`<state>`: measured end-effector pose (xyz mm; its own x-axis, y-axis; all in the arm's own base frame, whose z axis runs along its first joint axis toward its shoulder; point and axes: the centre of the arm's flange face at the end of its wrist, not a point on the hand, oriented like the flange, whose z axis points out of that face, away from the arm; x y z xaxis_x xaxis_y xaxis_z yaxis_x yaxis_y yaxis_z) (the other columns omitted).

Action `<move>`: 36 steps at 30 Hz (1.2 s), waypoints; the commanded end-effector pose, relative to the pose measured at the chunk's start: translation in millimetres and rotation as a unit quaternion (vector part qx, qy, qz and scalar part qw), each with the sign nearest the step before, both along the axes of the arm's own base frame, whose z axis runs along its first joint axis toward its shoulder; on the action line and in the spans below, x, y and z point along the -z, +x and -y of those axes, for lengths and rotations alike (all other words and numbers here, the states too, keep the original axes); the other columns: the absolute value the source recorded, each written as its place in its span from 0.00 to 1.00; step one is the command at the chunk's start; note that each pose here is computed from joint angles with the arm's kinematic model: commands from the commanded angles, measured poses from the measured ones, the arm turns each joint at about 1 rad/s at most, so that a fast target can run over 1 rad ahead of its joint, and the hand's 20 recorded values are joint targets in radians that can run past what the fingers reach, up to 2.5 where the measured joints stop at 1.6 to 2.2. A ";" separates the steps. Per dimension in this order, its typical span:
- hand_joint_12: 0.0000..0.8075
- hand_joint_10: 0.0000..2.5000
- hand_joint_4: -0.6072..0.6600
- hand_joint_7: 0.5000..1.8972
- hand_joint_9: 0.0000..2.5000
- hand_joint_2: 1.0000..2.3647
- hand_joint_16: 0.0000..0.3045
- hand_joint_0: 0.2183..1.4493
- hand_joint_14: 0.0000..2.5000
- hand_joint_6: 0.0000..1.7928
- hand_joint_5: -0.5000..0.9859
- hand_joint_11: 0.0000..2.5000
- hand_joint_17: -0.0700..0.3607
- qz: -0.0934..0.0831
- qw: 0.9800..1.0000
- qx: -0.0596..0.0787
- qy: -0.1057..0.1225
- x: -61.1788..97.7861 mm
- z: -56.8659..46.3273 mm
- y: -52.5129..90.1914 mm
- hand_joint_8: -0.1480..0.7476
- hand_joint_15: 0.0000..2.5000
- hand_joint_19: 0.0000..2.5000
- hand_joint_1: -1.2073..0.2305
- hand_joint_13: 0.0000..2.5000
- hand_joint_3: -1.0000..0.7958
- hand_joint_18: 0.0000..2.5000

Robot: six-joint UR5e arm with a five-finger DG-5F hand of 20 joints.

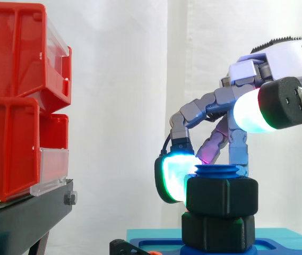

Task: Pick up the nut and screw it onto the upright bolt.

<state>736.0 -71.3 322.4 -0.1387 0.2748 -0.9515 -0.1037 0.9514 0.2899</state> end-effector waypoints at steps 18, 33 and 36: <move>0.35 0.01 0.51 0.69 0.90 0.00 0.14 0.15 0.00 0.29 0.42 0.18 0.38 -0.018 1.000 0.003 -0.019 -14.2 7.9 -7.6 0.43 0.04 0.13 0.69 0.53 0.28 0.43; 0.52 0.00 0.67 0.29 0.47 0.00 0.21 0.14 0.00 0.28 0.28 0.06 0.49 0.007 1.000 0.007 -0.017 -41.3 11.9 0.2 0.54 0.06 0.15 0.61 0.33 0.28 0.29; 0.53 0.00 0.64 0.21 0.38 0.00 0.21 0.14 0.00 0.28 0.25 0.02 0.49 0.009 1.000 0.008 -0.017 -41.6 12.0 0.5 0.53 0.04 0.14 0.60 0.27 0.28 0.24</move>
